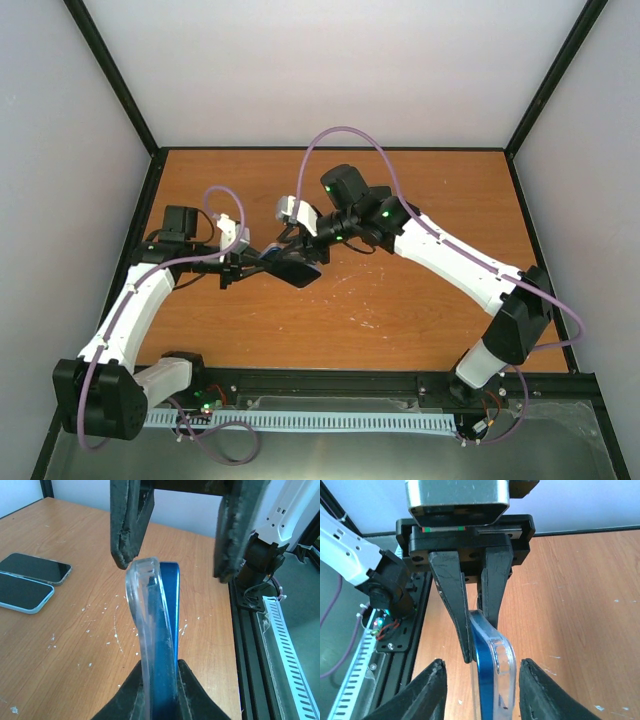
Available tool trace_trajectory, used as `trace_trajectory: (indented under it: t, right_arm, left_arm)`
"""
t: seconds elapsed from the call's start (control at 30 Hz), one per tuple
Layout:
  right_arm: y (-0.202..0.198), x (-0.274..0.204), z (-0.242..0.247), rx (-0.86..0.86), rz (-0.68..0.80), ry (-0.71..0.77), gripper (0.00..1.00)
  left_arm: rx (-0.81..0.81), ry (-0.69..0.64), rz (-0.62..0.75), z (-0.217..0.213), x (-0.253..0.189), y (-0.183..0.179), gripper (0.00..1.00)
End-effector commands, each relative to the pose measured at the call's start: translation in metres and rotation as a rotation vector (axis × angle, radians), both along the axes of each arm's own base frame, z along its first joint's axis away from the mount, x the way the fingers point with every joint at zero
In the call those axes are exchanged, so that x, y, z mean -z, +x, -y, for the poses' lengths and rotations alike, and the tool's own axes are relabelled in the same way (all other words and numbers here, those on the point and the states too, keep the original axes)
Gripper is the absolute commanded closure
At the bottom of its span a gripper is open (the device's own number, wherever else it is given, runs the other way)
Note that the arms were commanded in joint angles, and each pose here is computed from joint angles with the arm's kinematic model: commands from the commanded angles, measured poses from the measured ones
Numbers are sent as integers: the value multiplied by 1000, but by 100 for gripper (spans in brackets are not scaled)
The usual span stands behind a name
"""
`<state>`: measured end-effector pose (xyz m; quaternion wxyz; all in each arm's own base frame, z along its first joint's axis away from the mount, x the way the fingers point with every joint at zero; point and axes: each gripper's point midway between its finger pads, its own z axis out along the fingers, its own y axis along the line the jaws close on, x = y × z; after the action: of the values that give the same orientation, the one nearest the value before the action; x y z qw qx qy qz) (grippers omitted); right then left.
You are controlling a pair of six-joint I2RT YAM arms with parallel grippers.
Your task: Put the phone into the phone case
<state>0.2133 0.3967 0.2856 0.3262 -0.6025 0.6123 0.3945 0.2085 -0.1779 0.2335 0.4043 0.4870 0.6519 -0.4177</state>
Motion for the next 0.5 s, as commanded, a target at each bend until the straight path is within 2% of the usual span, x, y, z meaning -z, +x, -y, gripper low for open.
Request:
trace_trajectory:
  t: [0.0, 0.17, 0.23, 0.33, 0.4, 0.47]
  right_arm:
    - [3, -14, -4, -1, 50, 27, 63]
    - [2, -11, -2, -9, 74, 17, 74]
    - [1, -11, -2, -13, 76, 15, 72]
    - [2, -9, -3, -11, 72, 13, 61]
    - [3, -9, -5, -9, 71, 14, 62]
    - [2, -9, -6, -14, 72, 15, 67]
  left_arm:
    - [55, -60, 110, 6, -32, -3, 99]
    - [58, -75, 105, 7, -35, -2, 99]
    - [62, -80, 104, 7, -37, -2, 99]
    - [65, -82, 105, 8, -37, -3, 99]
    - [65, -82, 104, 8, -37, -2, 99]
    - [66, -80, 107, 8, -38, -2, 99]
